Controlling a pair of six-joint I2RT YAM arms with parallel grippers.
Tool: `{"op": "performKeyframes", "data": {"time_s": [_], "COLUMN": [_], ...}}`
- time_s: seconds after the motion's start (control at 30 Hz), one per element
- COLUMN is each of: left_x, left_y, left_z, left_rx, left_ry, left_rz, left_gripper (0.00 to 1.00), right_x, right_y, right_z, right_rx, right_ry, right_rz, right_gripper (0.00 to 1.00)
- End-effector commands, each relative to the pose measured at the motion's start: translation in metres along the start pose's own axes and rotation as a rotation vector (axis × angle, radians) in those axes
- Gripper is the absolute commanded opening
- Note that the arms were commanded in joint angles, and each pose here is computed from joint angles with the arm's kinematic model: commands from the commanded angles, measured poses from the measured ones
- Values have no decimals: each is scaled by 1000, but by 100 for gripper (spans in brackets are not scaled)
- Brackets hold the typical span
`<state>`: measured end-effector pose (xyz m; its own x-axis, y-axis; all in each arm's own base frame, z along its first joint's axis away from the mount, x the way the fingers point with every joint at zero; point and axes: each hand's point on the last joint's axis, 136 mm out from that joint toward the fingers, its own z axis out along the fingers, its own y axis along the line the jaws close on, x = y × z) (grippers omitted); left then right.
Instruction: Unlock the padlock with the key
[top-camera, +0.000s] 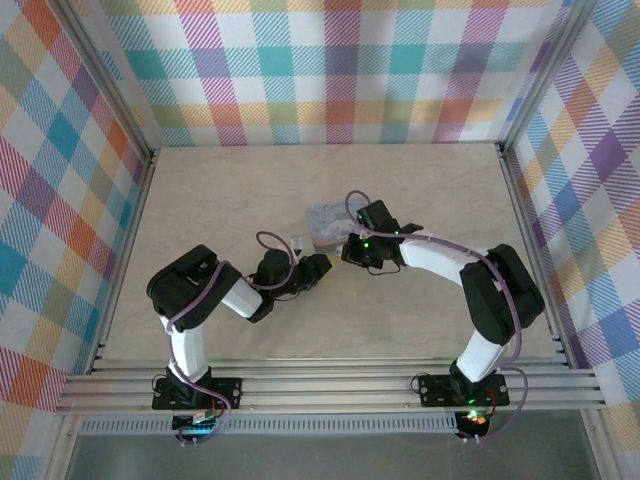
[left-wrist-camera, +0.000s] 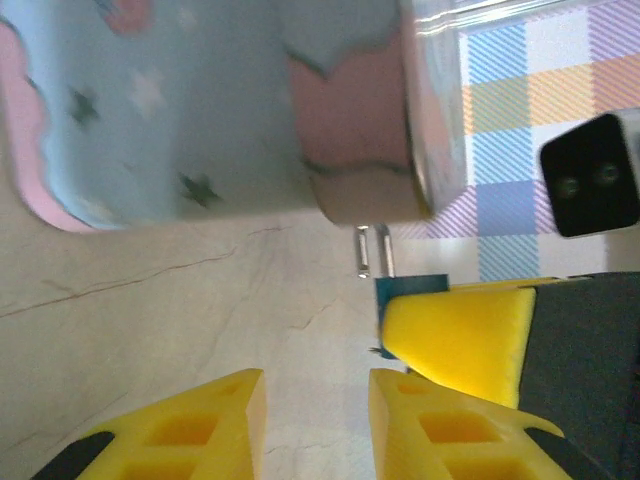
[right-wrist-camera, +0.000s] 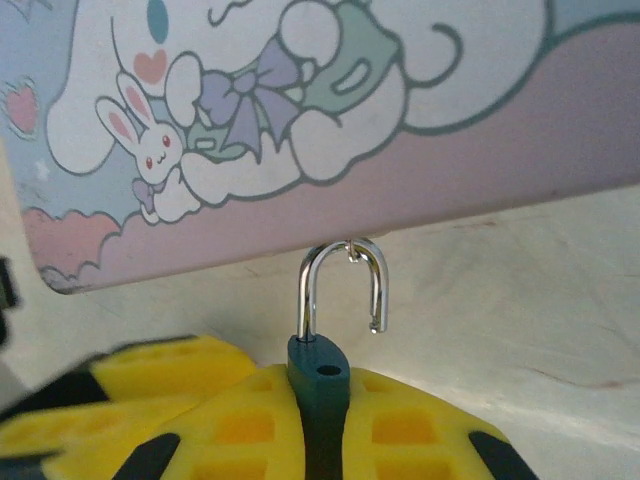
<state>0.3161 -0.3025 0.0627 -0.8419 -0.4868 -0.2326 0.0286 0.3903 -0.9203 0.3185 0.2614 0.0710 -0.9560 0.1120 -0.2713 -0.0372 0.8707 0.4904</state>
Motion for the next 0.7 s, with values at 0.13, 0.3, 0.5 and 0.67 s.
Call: {"op": "performKeyframes", "data": {"time_s": [0.13, 0.3, 0.5, 0.67], "left_x": [0, -5, -11, -16], "left_y": [28, 26, 26, 29], "left_z": [-14, -10, -8, -15], "left_rx": [-141, -136, -128, -128], "left_ry": [4, 6, 2, -13], "left_rz": [63, 69, 62, 53], "left_gripper": [32, 30, 29, 28], "right_x": [3, 1, 7, 10], "right_y": [-20, -18, -16, -15], "right_z": [-37, -42, -38, -28], "right_rx": [194, 236, 335, 439], "right_ry": [81, 112, 139, 154], "right_rz": [-325, -469, -734, -978], "right_gripper": [0, 0, 0, 0]}}
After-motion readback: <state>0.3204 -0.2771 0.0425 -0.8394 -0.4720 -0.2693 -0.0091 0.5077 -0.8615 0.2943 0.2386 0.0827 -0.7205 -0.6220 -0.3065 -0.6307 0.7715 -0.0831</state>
